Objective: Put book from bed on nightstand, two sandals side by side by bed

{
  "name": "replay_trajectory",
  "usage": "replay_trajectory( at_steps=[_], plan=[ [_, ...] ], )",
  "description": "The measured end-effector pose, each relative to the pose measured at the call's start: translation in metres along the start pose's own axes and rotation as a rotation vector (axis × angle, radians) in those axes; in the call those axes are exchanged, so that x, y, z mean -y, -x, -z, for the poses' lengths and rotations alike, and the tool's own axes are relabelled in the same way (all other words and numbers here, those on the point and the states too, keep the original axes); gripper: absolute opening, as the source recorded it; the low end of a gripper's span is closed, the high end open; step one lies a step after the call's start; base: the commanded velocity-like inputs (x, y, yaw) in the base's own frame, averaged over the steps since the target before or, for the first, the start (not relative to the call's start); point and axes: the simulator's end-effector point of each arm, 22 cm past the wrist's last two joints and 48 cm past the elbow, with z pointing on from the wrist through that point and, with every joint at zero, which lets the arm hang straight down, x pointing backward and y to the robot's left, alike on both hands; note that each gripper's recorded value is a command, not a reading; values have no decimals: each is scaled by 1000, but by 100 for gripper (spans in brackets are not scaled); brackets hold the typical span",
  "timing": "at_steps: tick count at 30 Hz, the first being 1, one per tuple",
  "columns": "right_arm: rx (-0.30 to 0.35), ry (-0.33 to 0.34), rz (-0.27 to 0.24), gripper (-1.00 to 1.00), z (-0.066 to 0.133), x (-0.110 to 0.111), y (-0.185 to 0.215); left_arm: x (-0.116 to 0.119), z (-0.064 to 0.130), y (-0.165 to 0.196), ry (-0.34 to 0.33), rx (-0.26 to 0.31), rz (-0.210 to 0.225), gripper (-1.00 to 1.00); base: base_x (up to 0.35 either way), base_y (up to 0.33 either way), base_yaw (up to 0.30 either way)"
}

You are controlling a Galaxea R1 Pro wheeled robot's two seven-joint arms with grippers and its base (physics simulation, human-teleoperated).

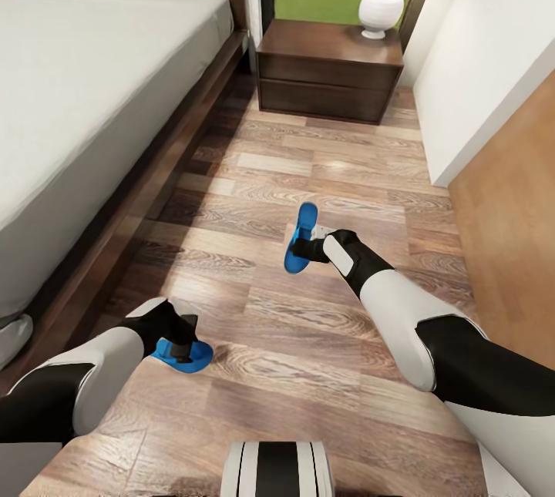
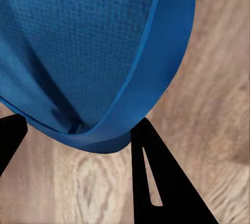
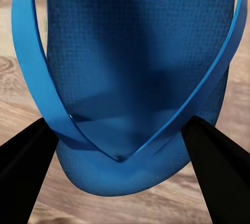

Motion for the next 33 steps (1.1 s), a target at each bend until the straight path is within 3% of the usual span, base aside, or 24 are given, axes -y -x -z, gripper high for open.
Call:
replay_trajectory(
  at_steps=[11,25,33],
  plan=[
    [-42,-9,-14,-100,-25,13,-22,-15,-24,4,44,0,7,-100,0,0,0],
    [-35,13,-20,-100,-24,8,-20,-14,-24,4,39,1,6,-100,0,0,0],
    [-34,213,-30,-100,-19,-36,-19,-14,-24,8,38,7,6,-100,0,0,0]
  ],
)
